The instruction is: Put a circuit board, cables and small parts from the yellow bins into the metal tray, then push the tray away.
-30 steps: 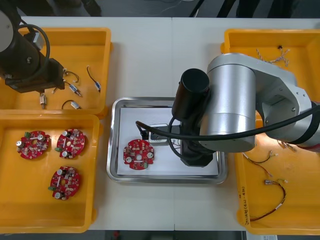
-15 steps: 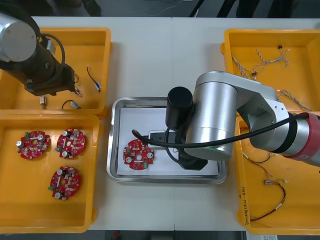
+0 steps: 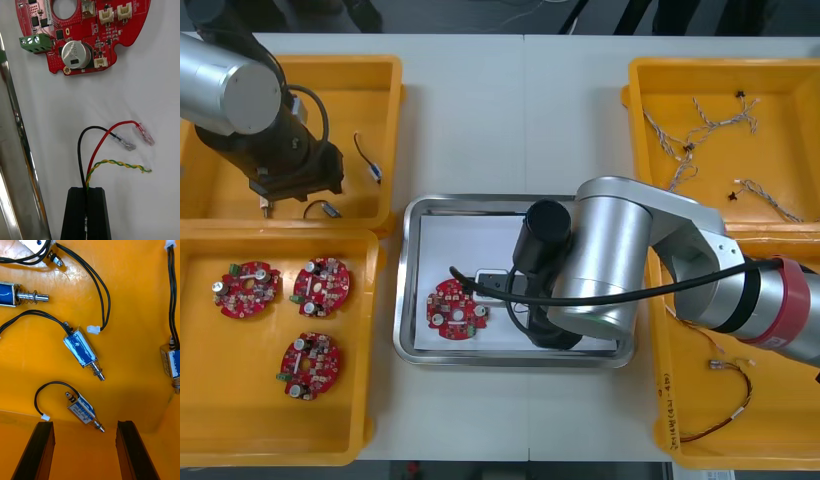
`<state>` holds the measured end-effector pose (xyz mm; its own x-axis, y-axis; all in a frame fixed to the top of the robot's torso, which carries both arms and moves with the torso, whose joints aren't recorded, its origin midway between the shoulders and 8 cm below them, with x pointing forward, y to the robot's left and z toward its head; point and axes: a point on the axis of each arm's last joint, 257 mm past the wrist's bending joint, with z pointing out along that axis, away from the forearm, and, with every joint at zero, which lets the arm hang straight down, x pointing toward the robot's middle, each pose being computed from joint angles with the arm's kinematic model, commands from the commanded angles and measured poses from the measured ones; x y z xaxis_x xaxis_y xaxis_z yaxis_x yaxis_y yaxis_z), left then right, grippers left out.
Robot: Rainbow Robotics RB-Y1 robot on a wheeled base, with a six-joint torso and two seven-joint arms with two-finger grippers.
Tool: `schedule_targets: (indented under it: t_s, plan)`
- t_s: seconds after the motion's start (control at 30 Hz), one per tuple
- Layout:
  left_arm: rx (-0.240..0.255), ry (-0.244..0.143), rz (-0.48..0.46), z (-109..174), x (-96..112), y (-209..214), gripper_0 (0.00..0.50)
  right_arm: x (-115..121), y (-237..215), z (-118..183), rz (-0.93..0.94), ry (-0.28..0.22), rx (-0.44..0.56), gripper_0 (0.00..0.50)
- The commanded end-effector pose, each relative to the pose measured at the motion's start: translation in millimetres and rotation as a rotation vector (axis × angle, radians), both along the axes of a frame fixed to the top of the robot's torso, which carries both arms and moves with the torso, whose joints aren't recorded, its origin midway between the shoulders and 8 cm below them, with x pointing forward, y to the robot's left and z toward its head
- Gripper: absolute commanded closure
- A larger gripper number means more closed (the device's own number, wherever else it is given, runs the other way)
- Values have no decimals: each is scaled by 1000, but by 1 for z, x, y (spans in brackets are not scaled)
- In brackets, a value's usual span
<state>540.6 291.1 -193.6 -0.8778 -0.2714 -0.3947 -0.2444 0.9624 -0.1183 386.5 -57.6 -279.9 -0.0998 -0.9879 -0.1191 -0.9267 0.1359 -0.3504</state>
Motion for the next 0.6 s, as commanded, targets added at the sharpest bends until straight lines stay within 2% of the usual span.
schedule_targets:
  t_s: [0.03, 0.23, 0.5, 0.53, 0.57, 0.6]
  plan:
    - [21, -20, -106, 30, 14, -18, 21, -13, 12, -13, 21, 17, 32, 500]
    - [16, 4, -101, 34, 14, -17, 21, -15, 10, -21, 6, 14, 32, 500]
    - [3, 58, -90, 38, 15, -18, 21, -14, 16, -20, 2, 3, 51, 500]
    - [4, 65, -88, 38, 16, -17, 22, -14, 17, -20, 2, 1, 53, 464]
    - [5, 77, -85, 37, 15, -18, 21, -13, 17, -20, 1, -3, 54, 322]
    - [9, 81, -85, 37, 15, -17, 22, -12, 17, -19, 0, -7, 54, 243]
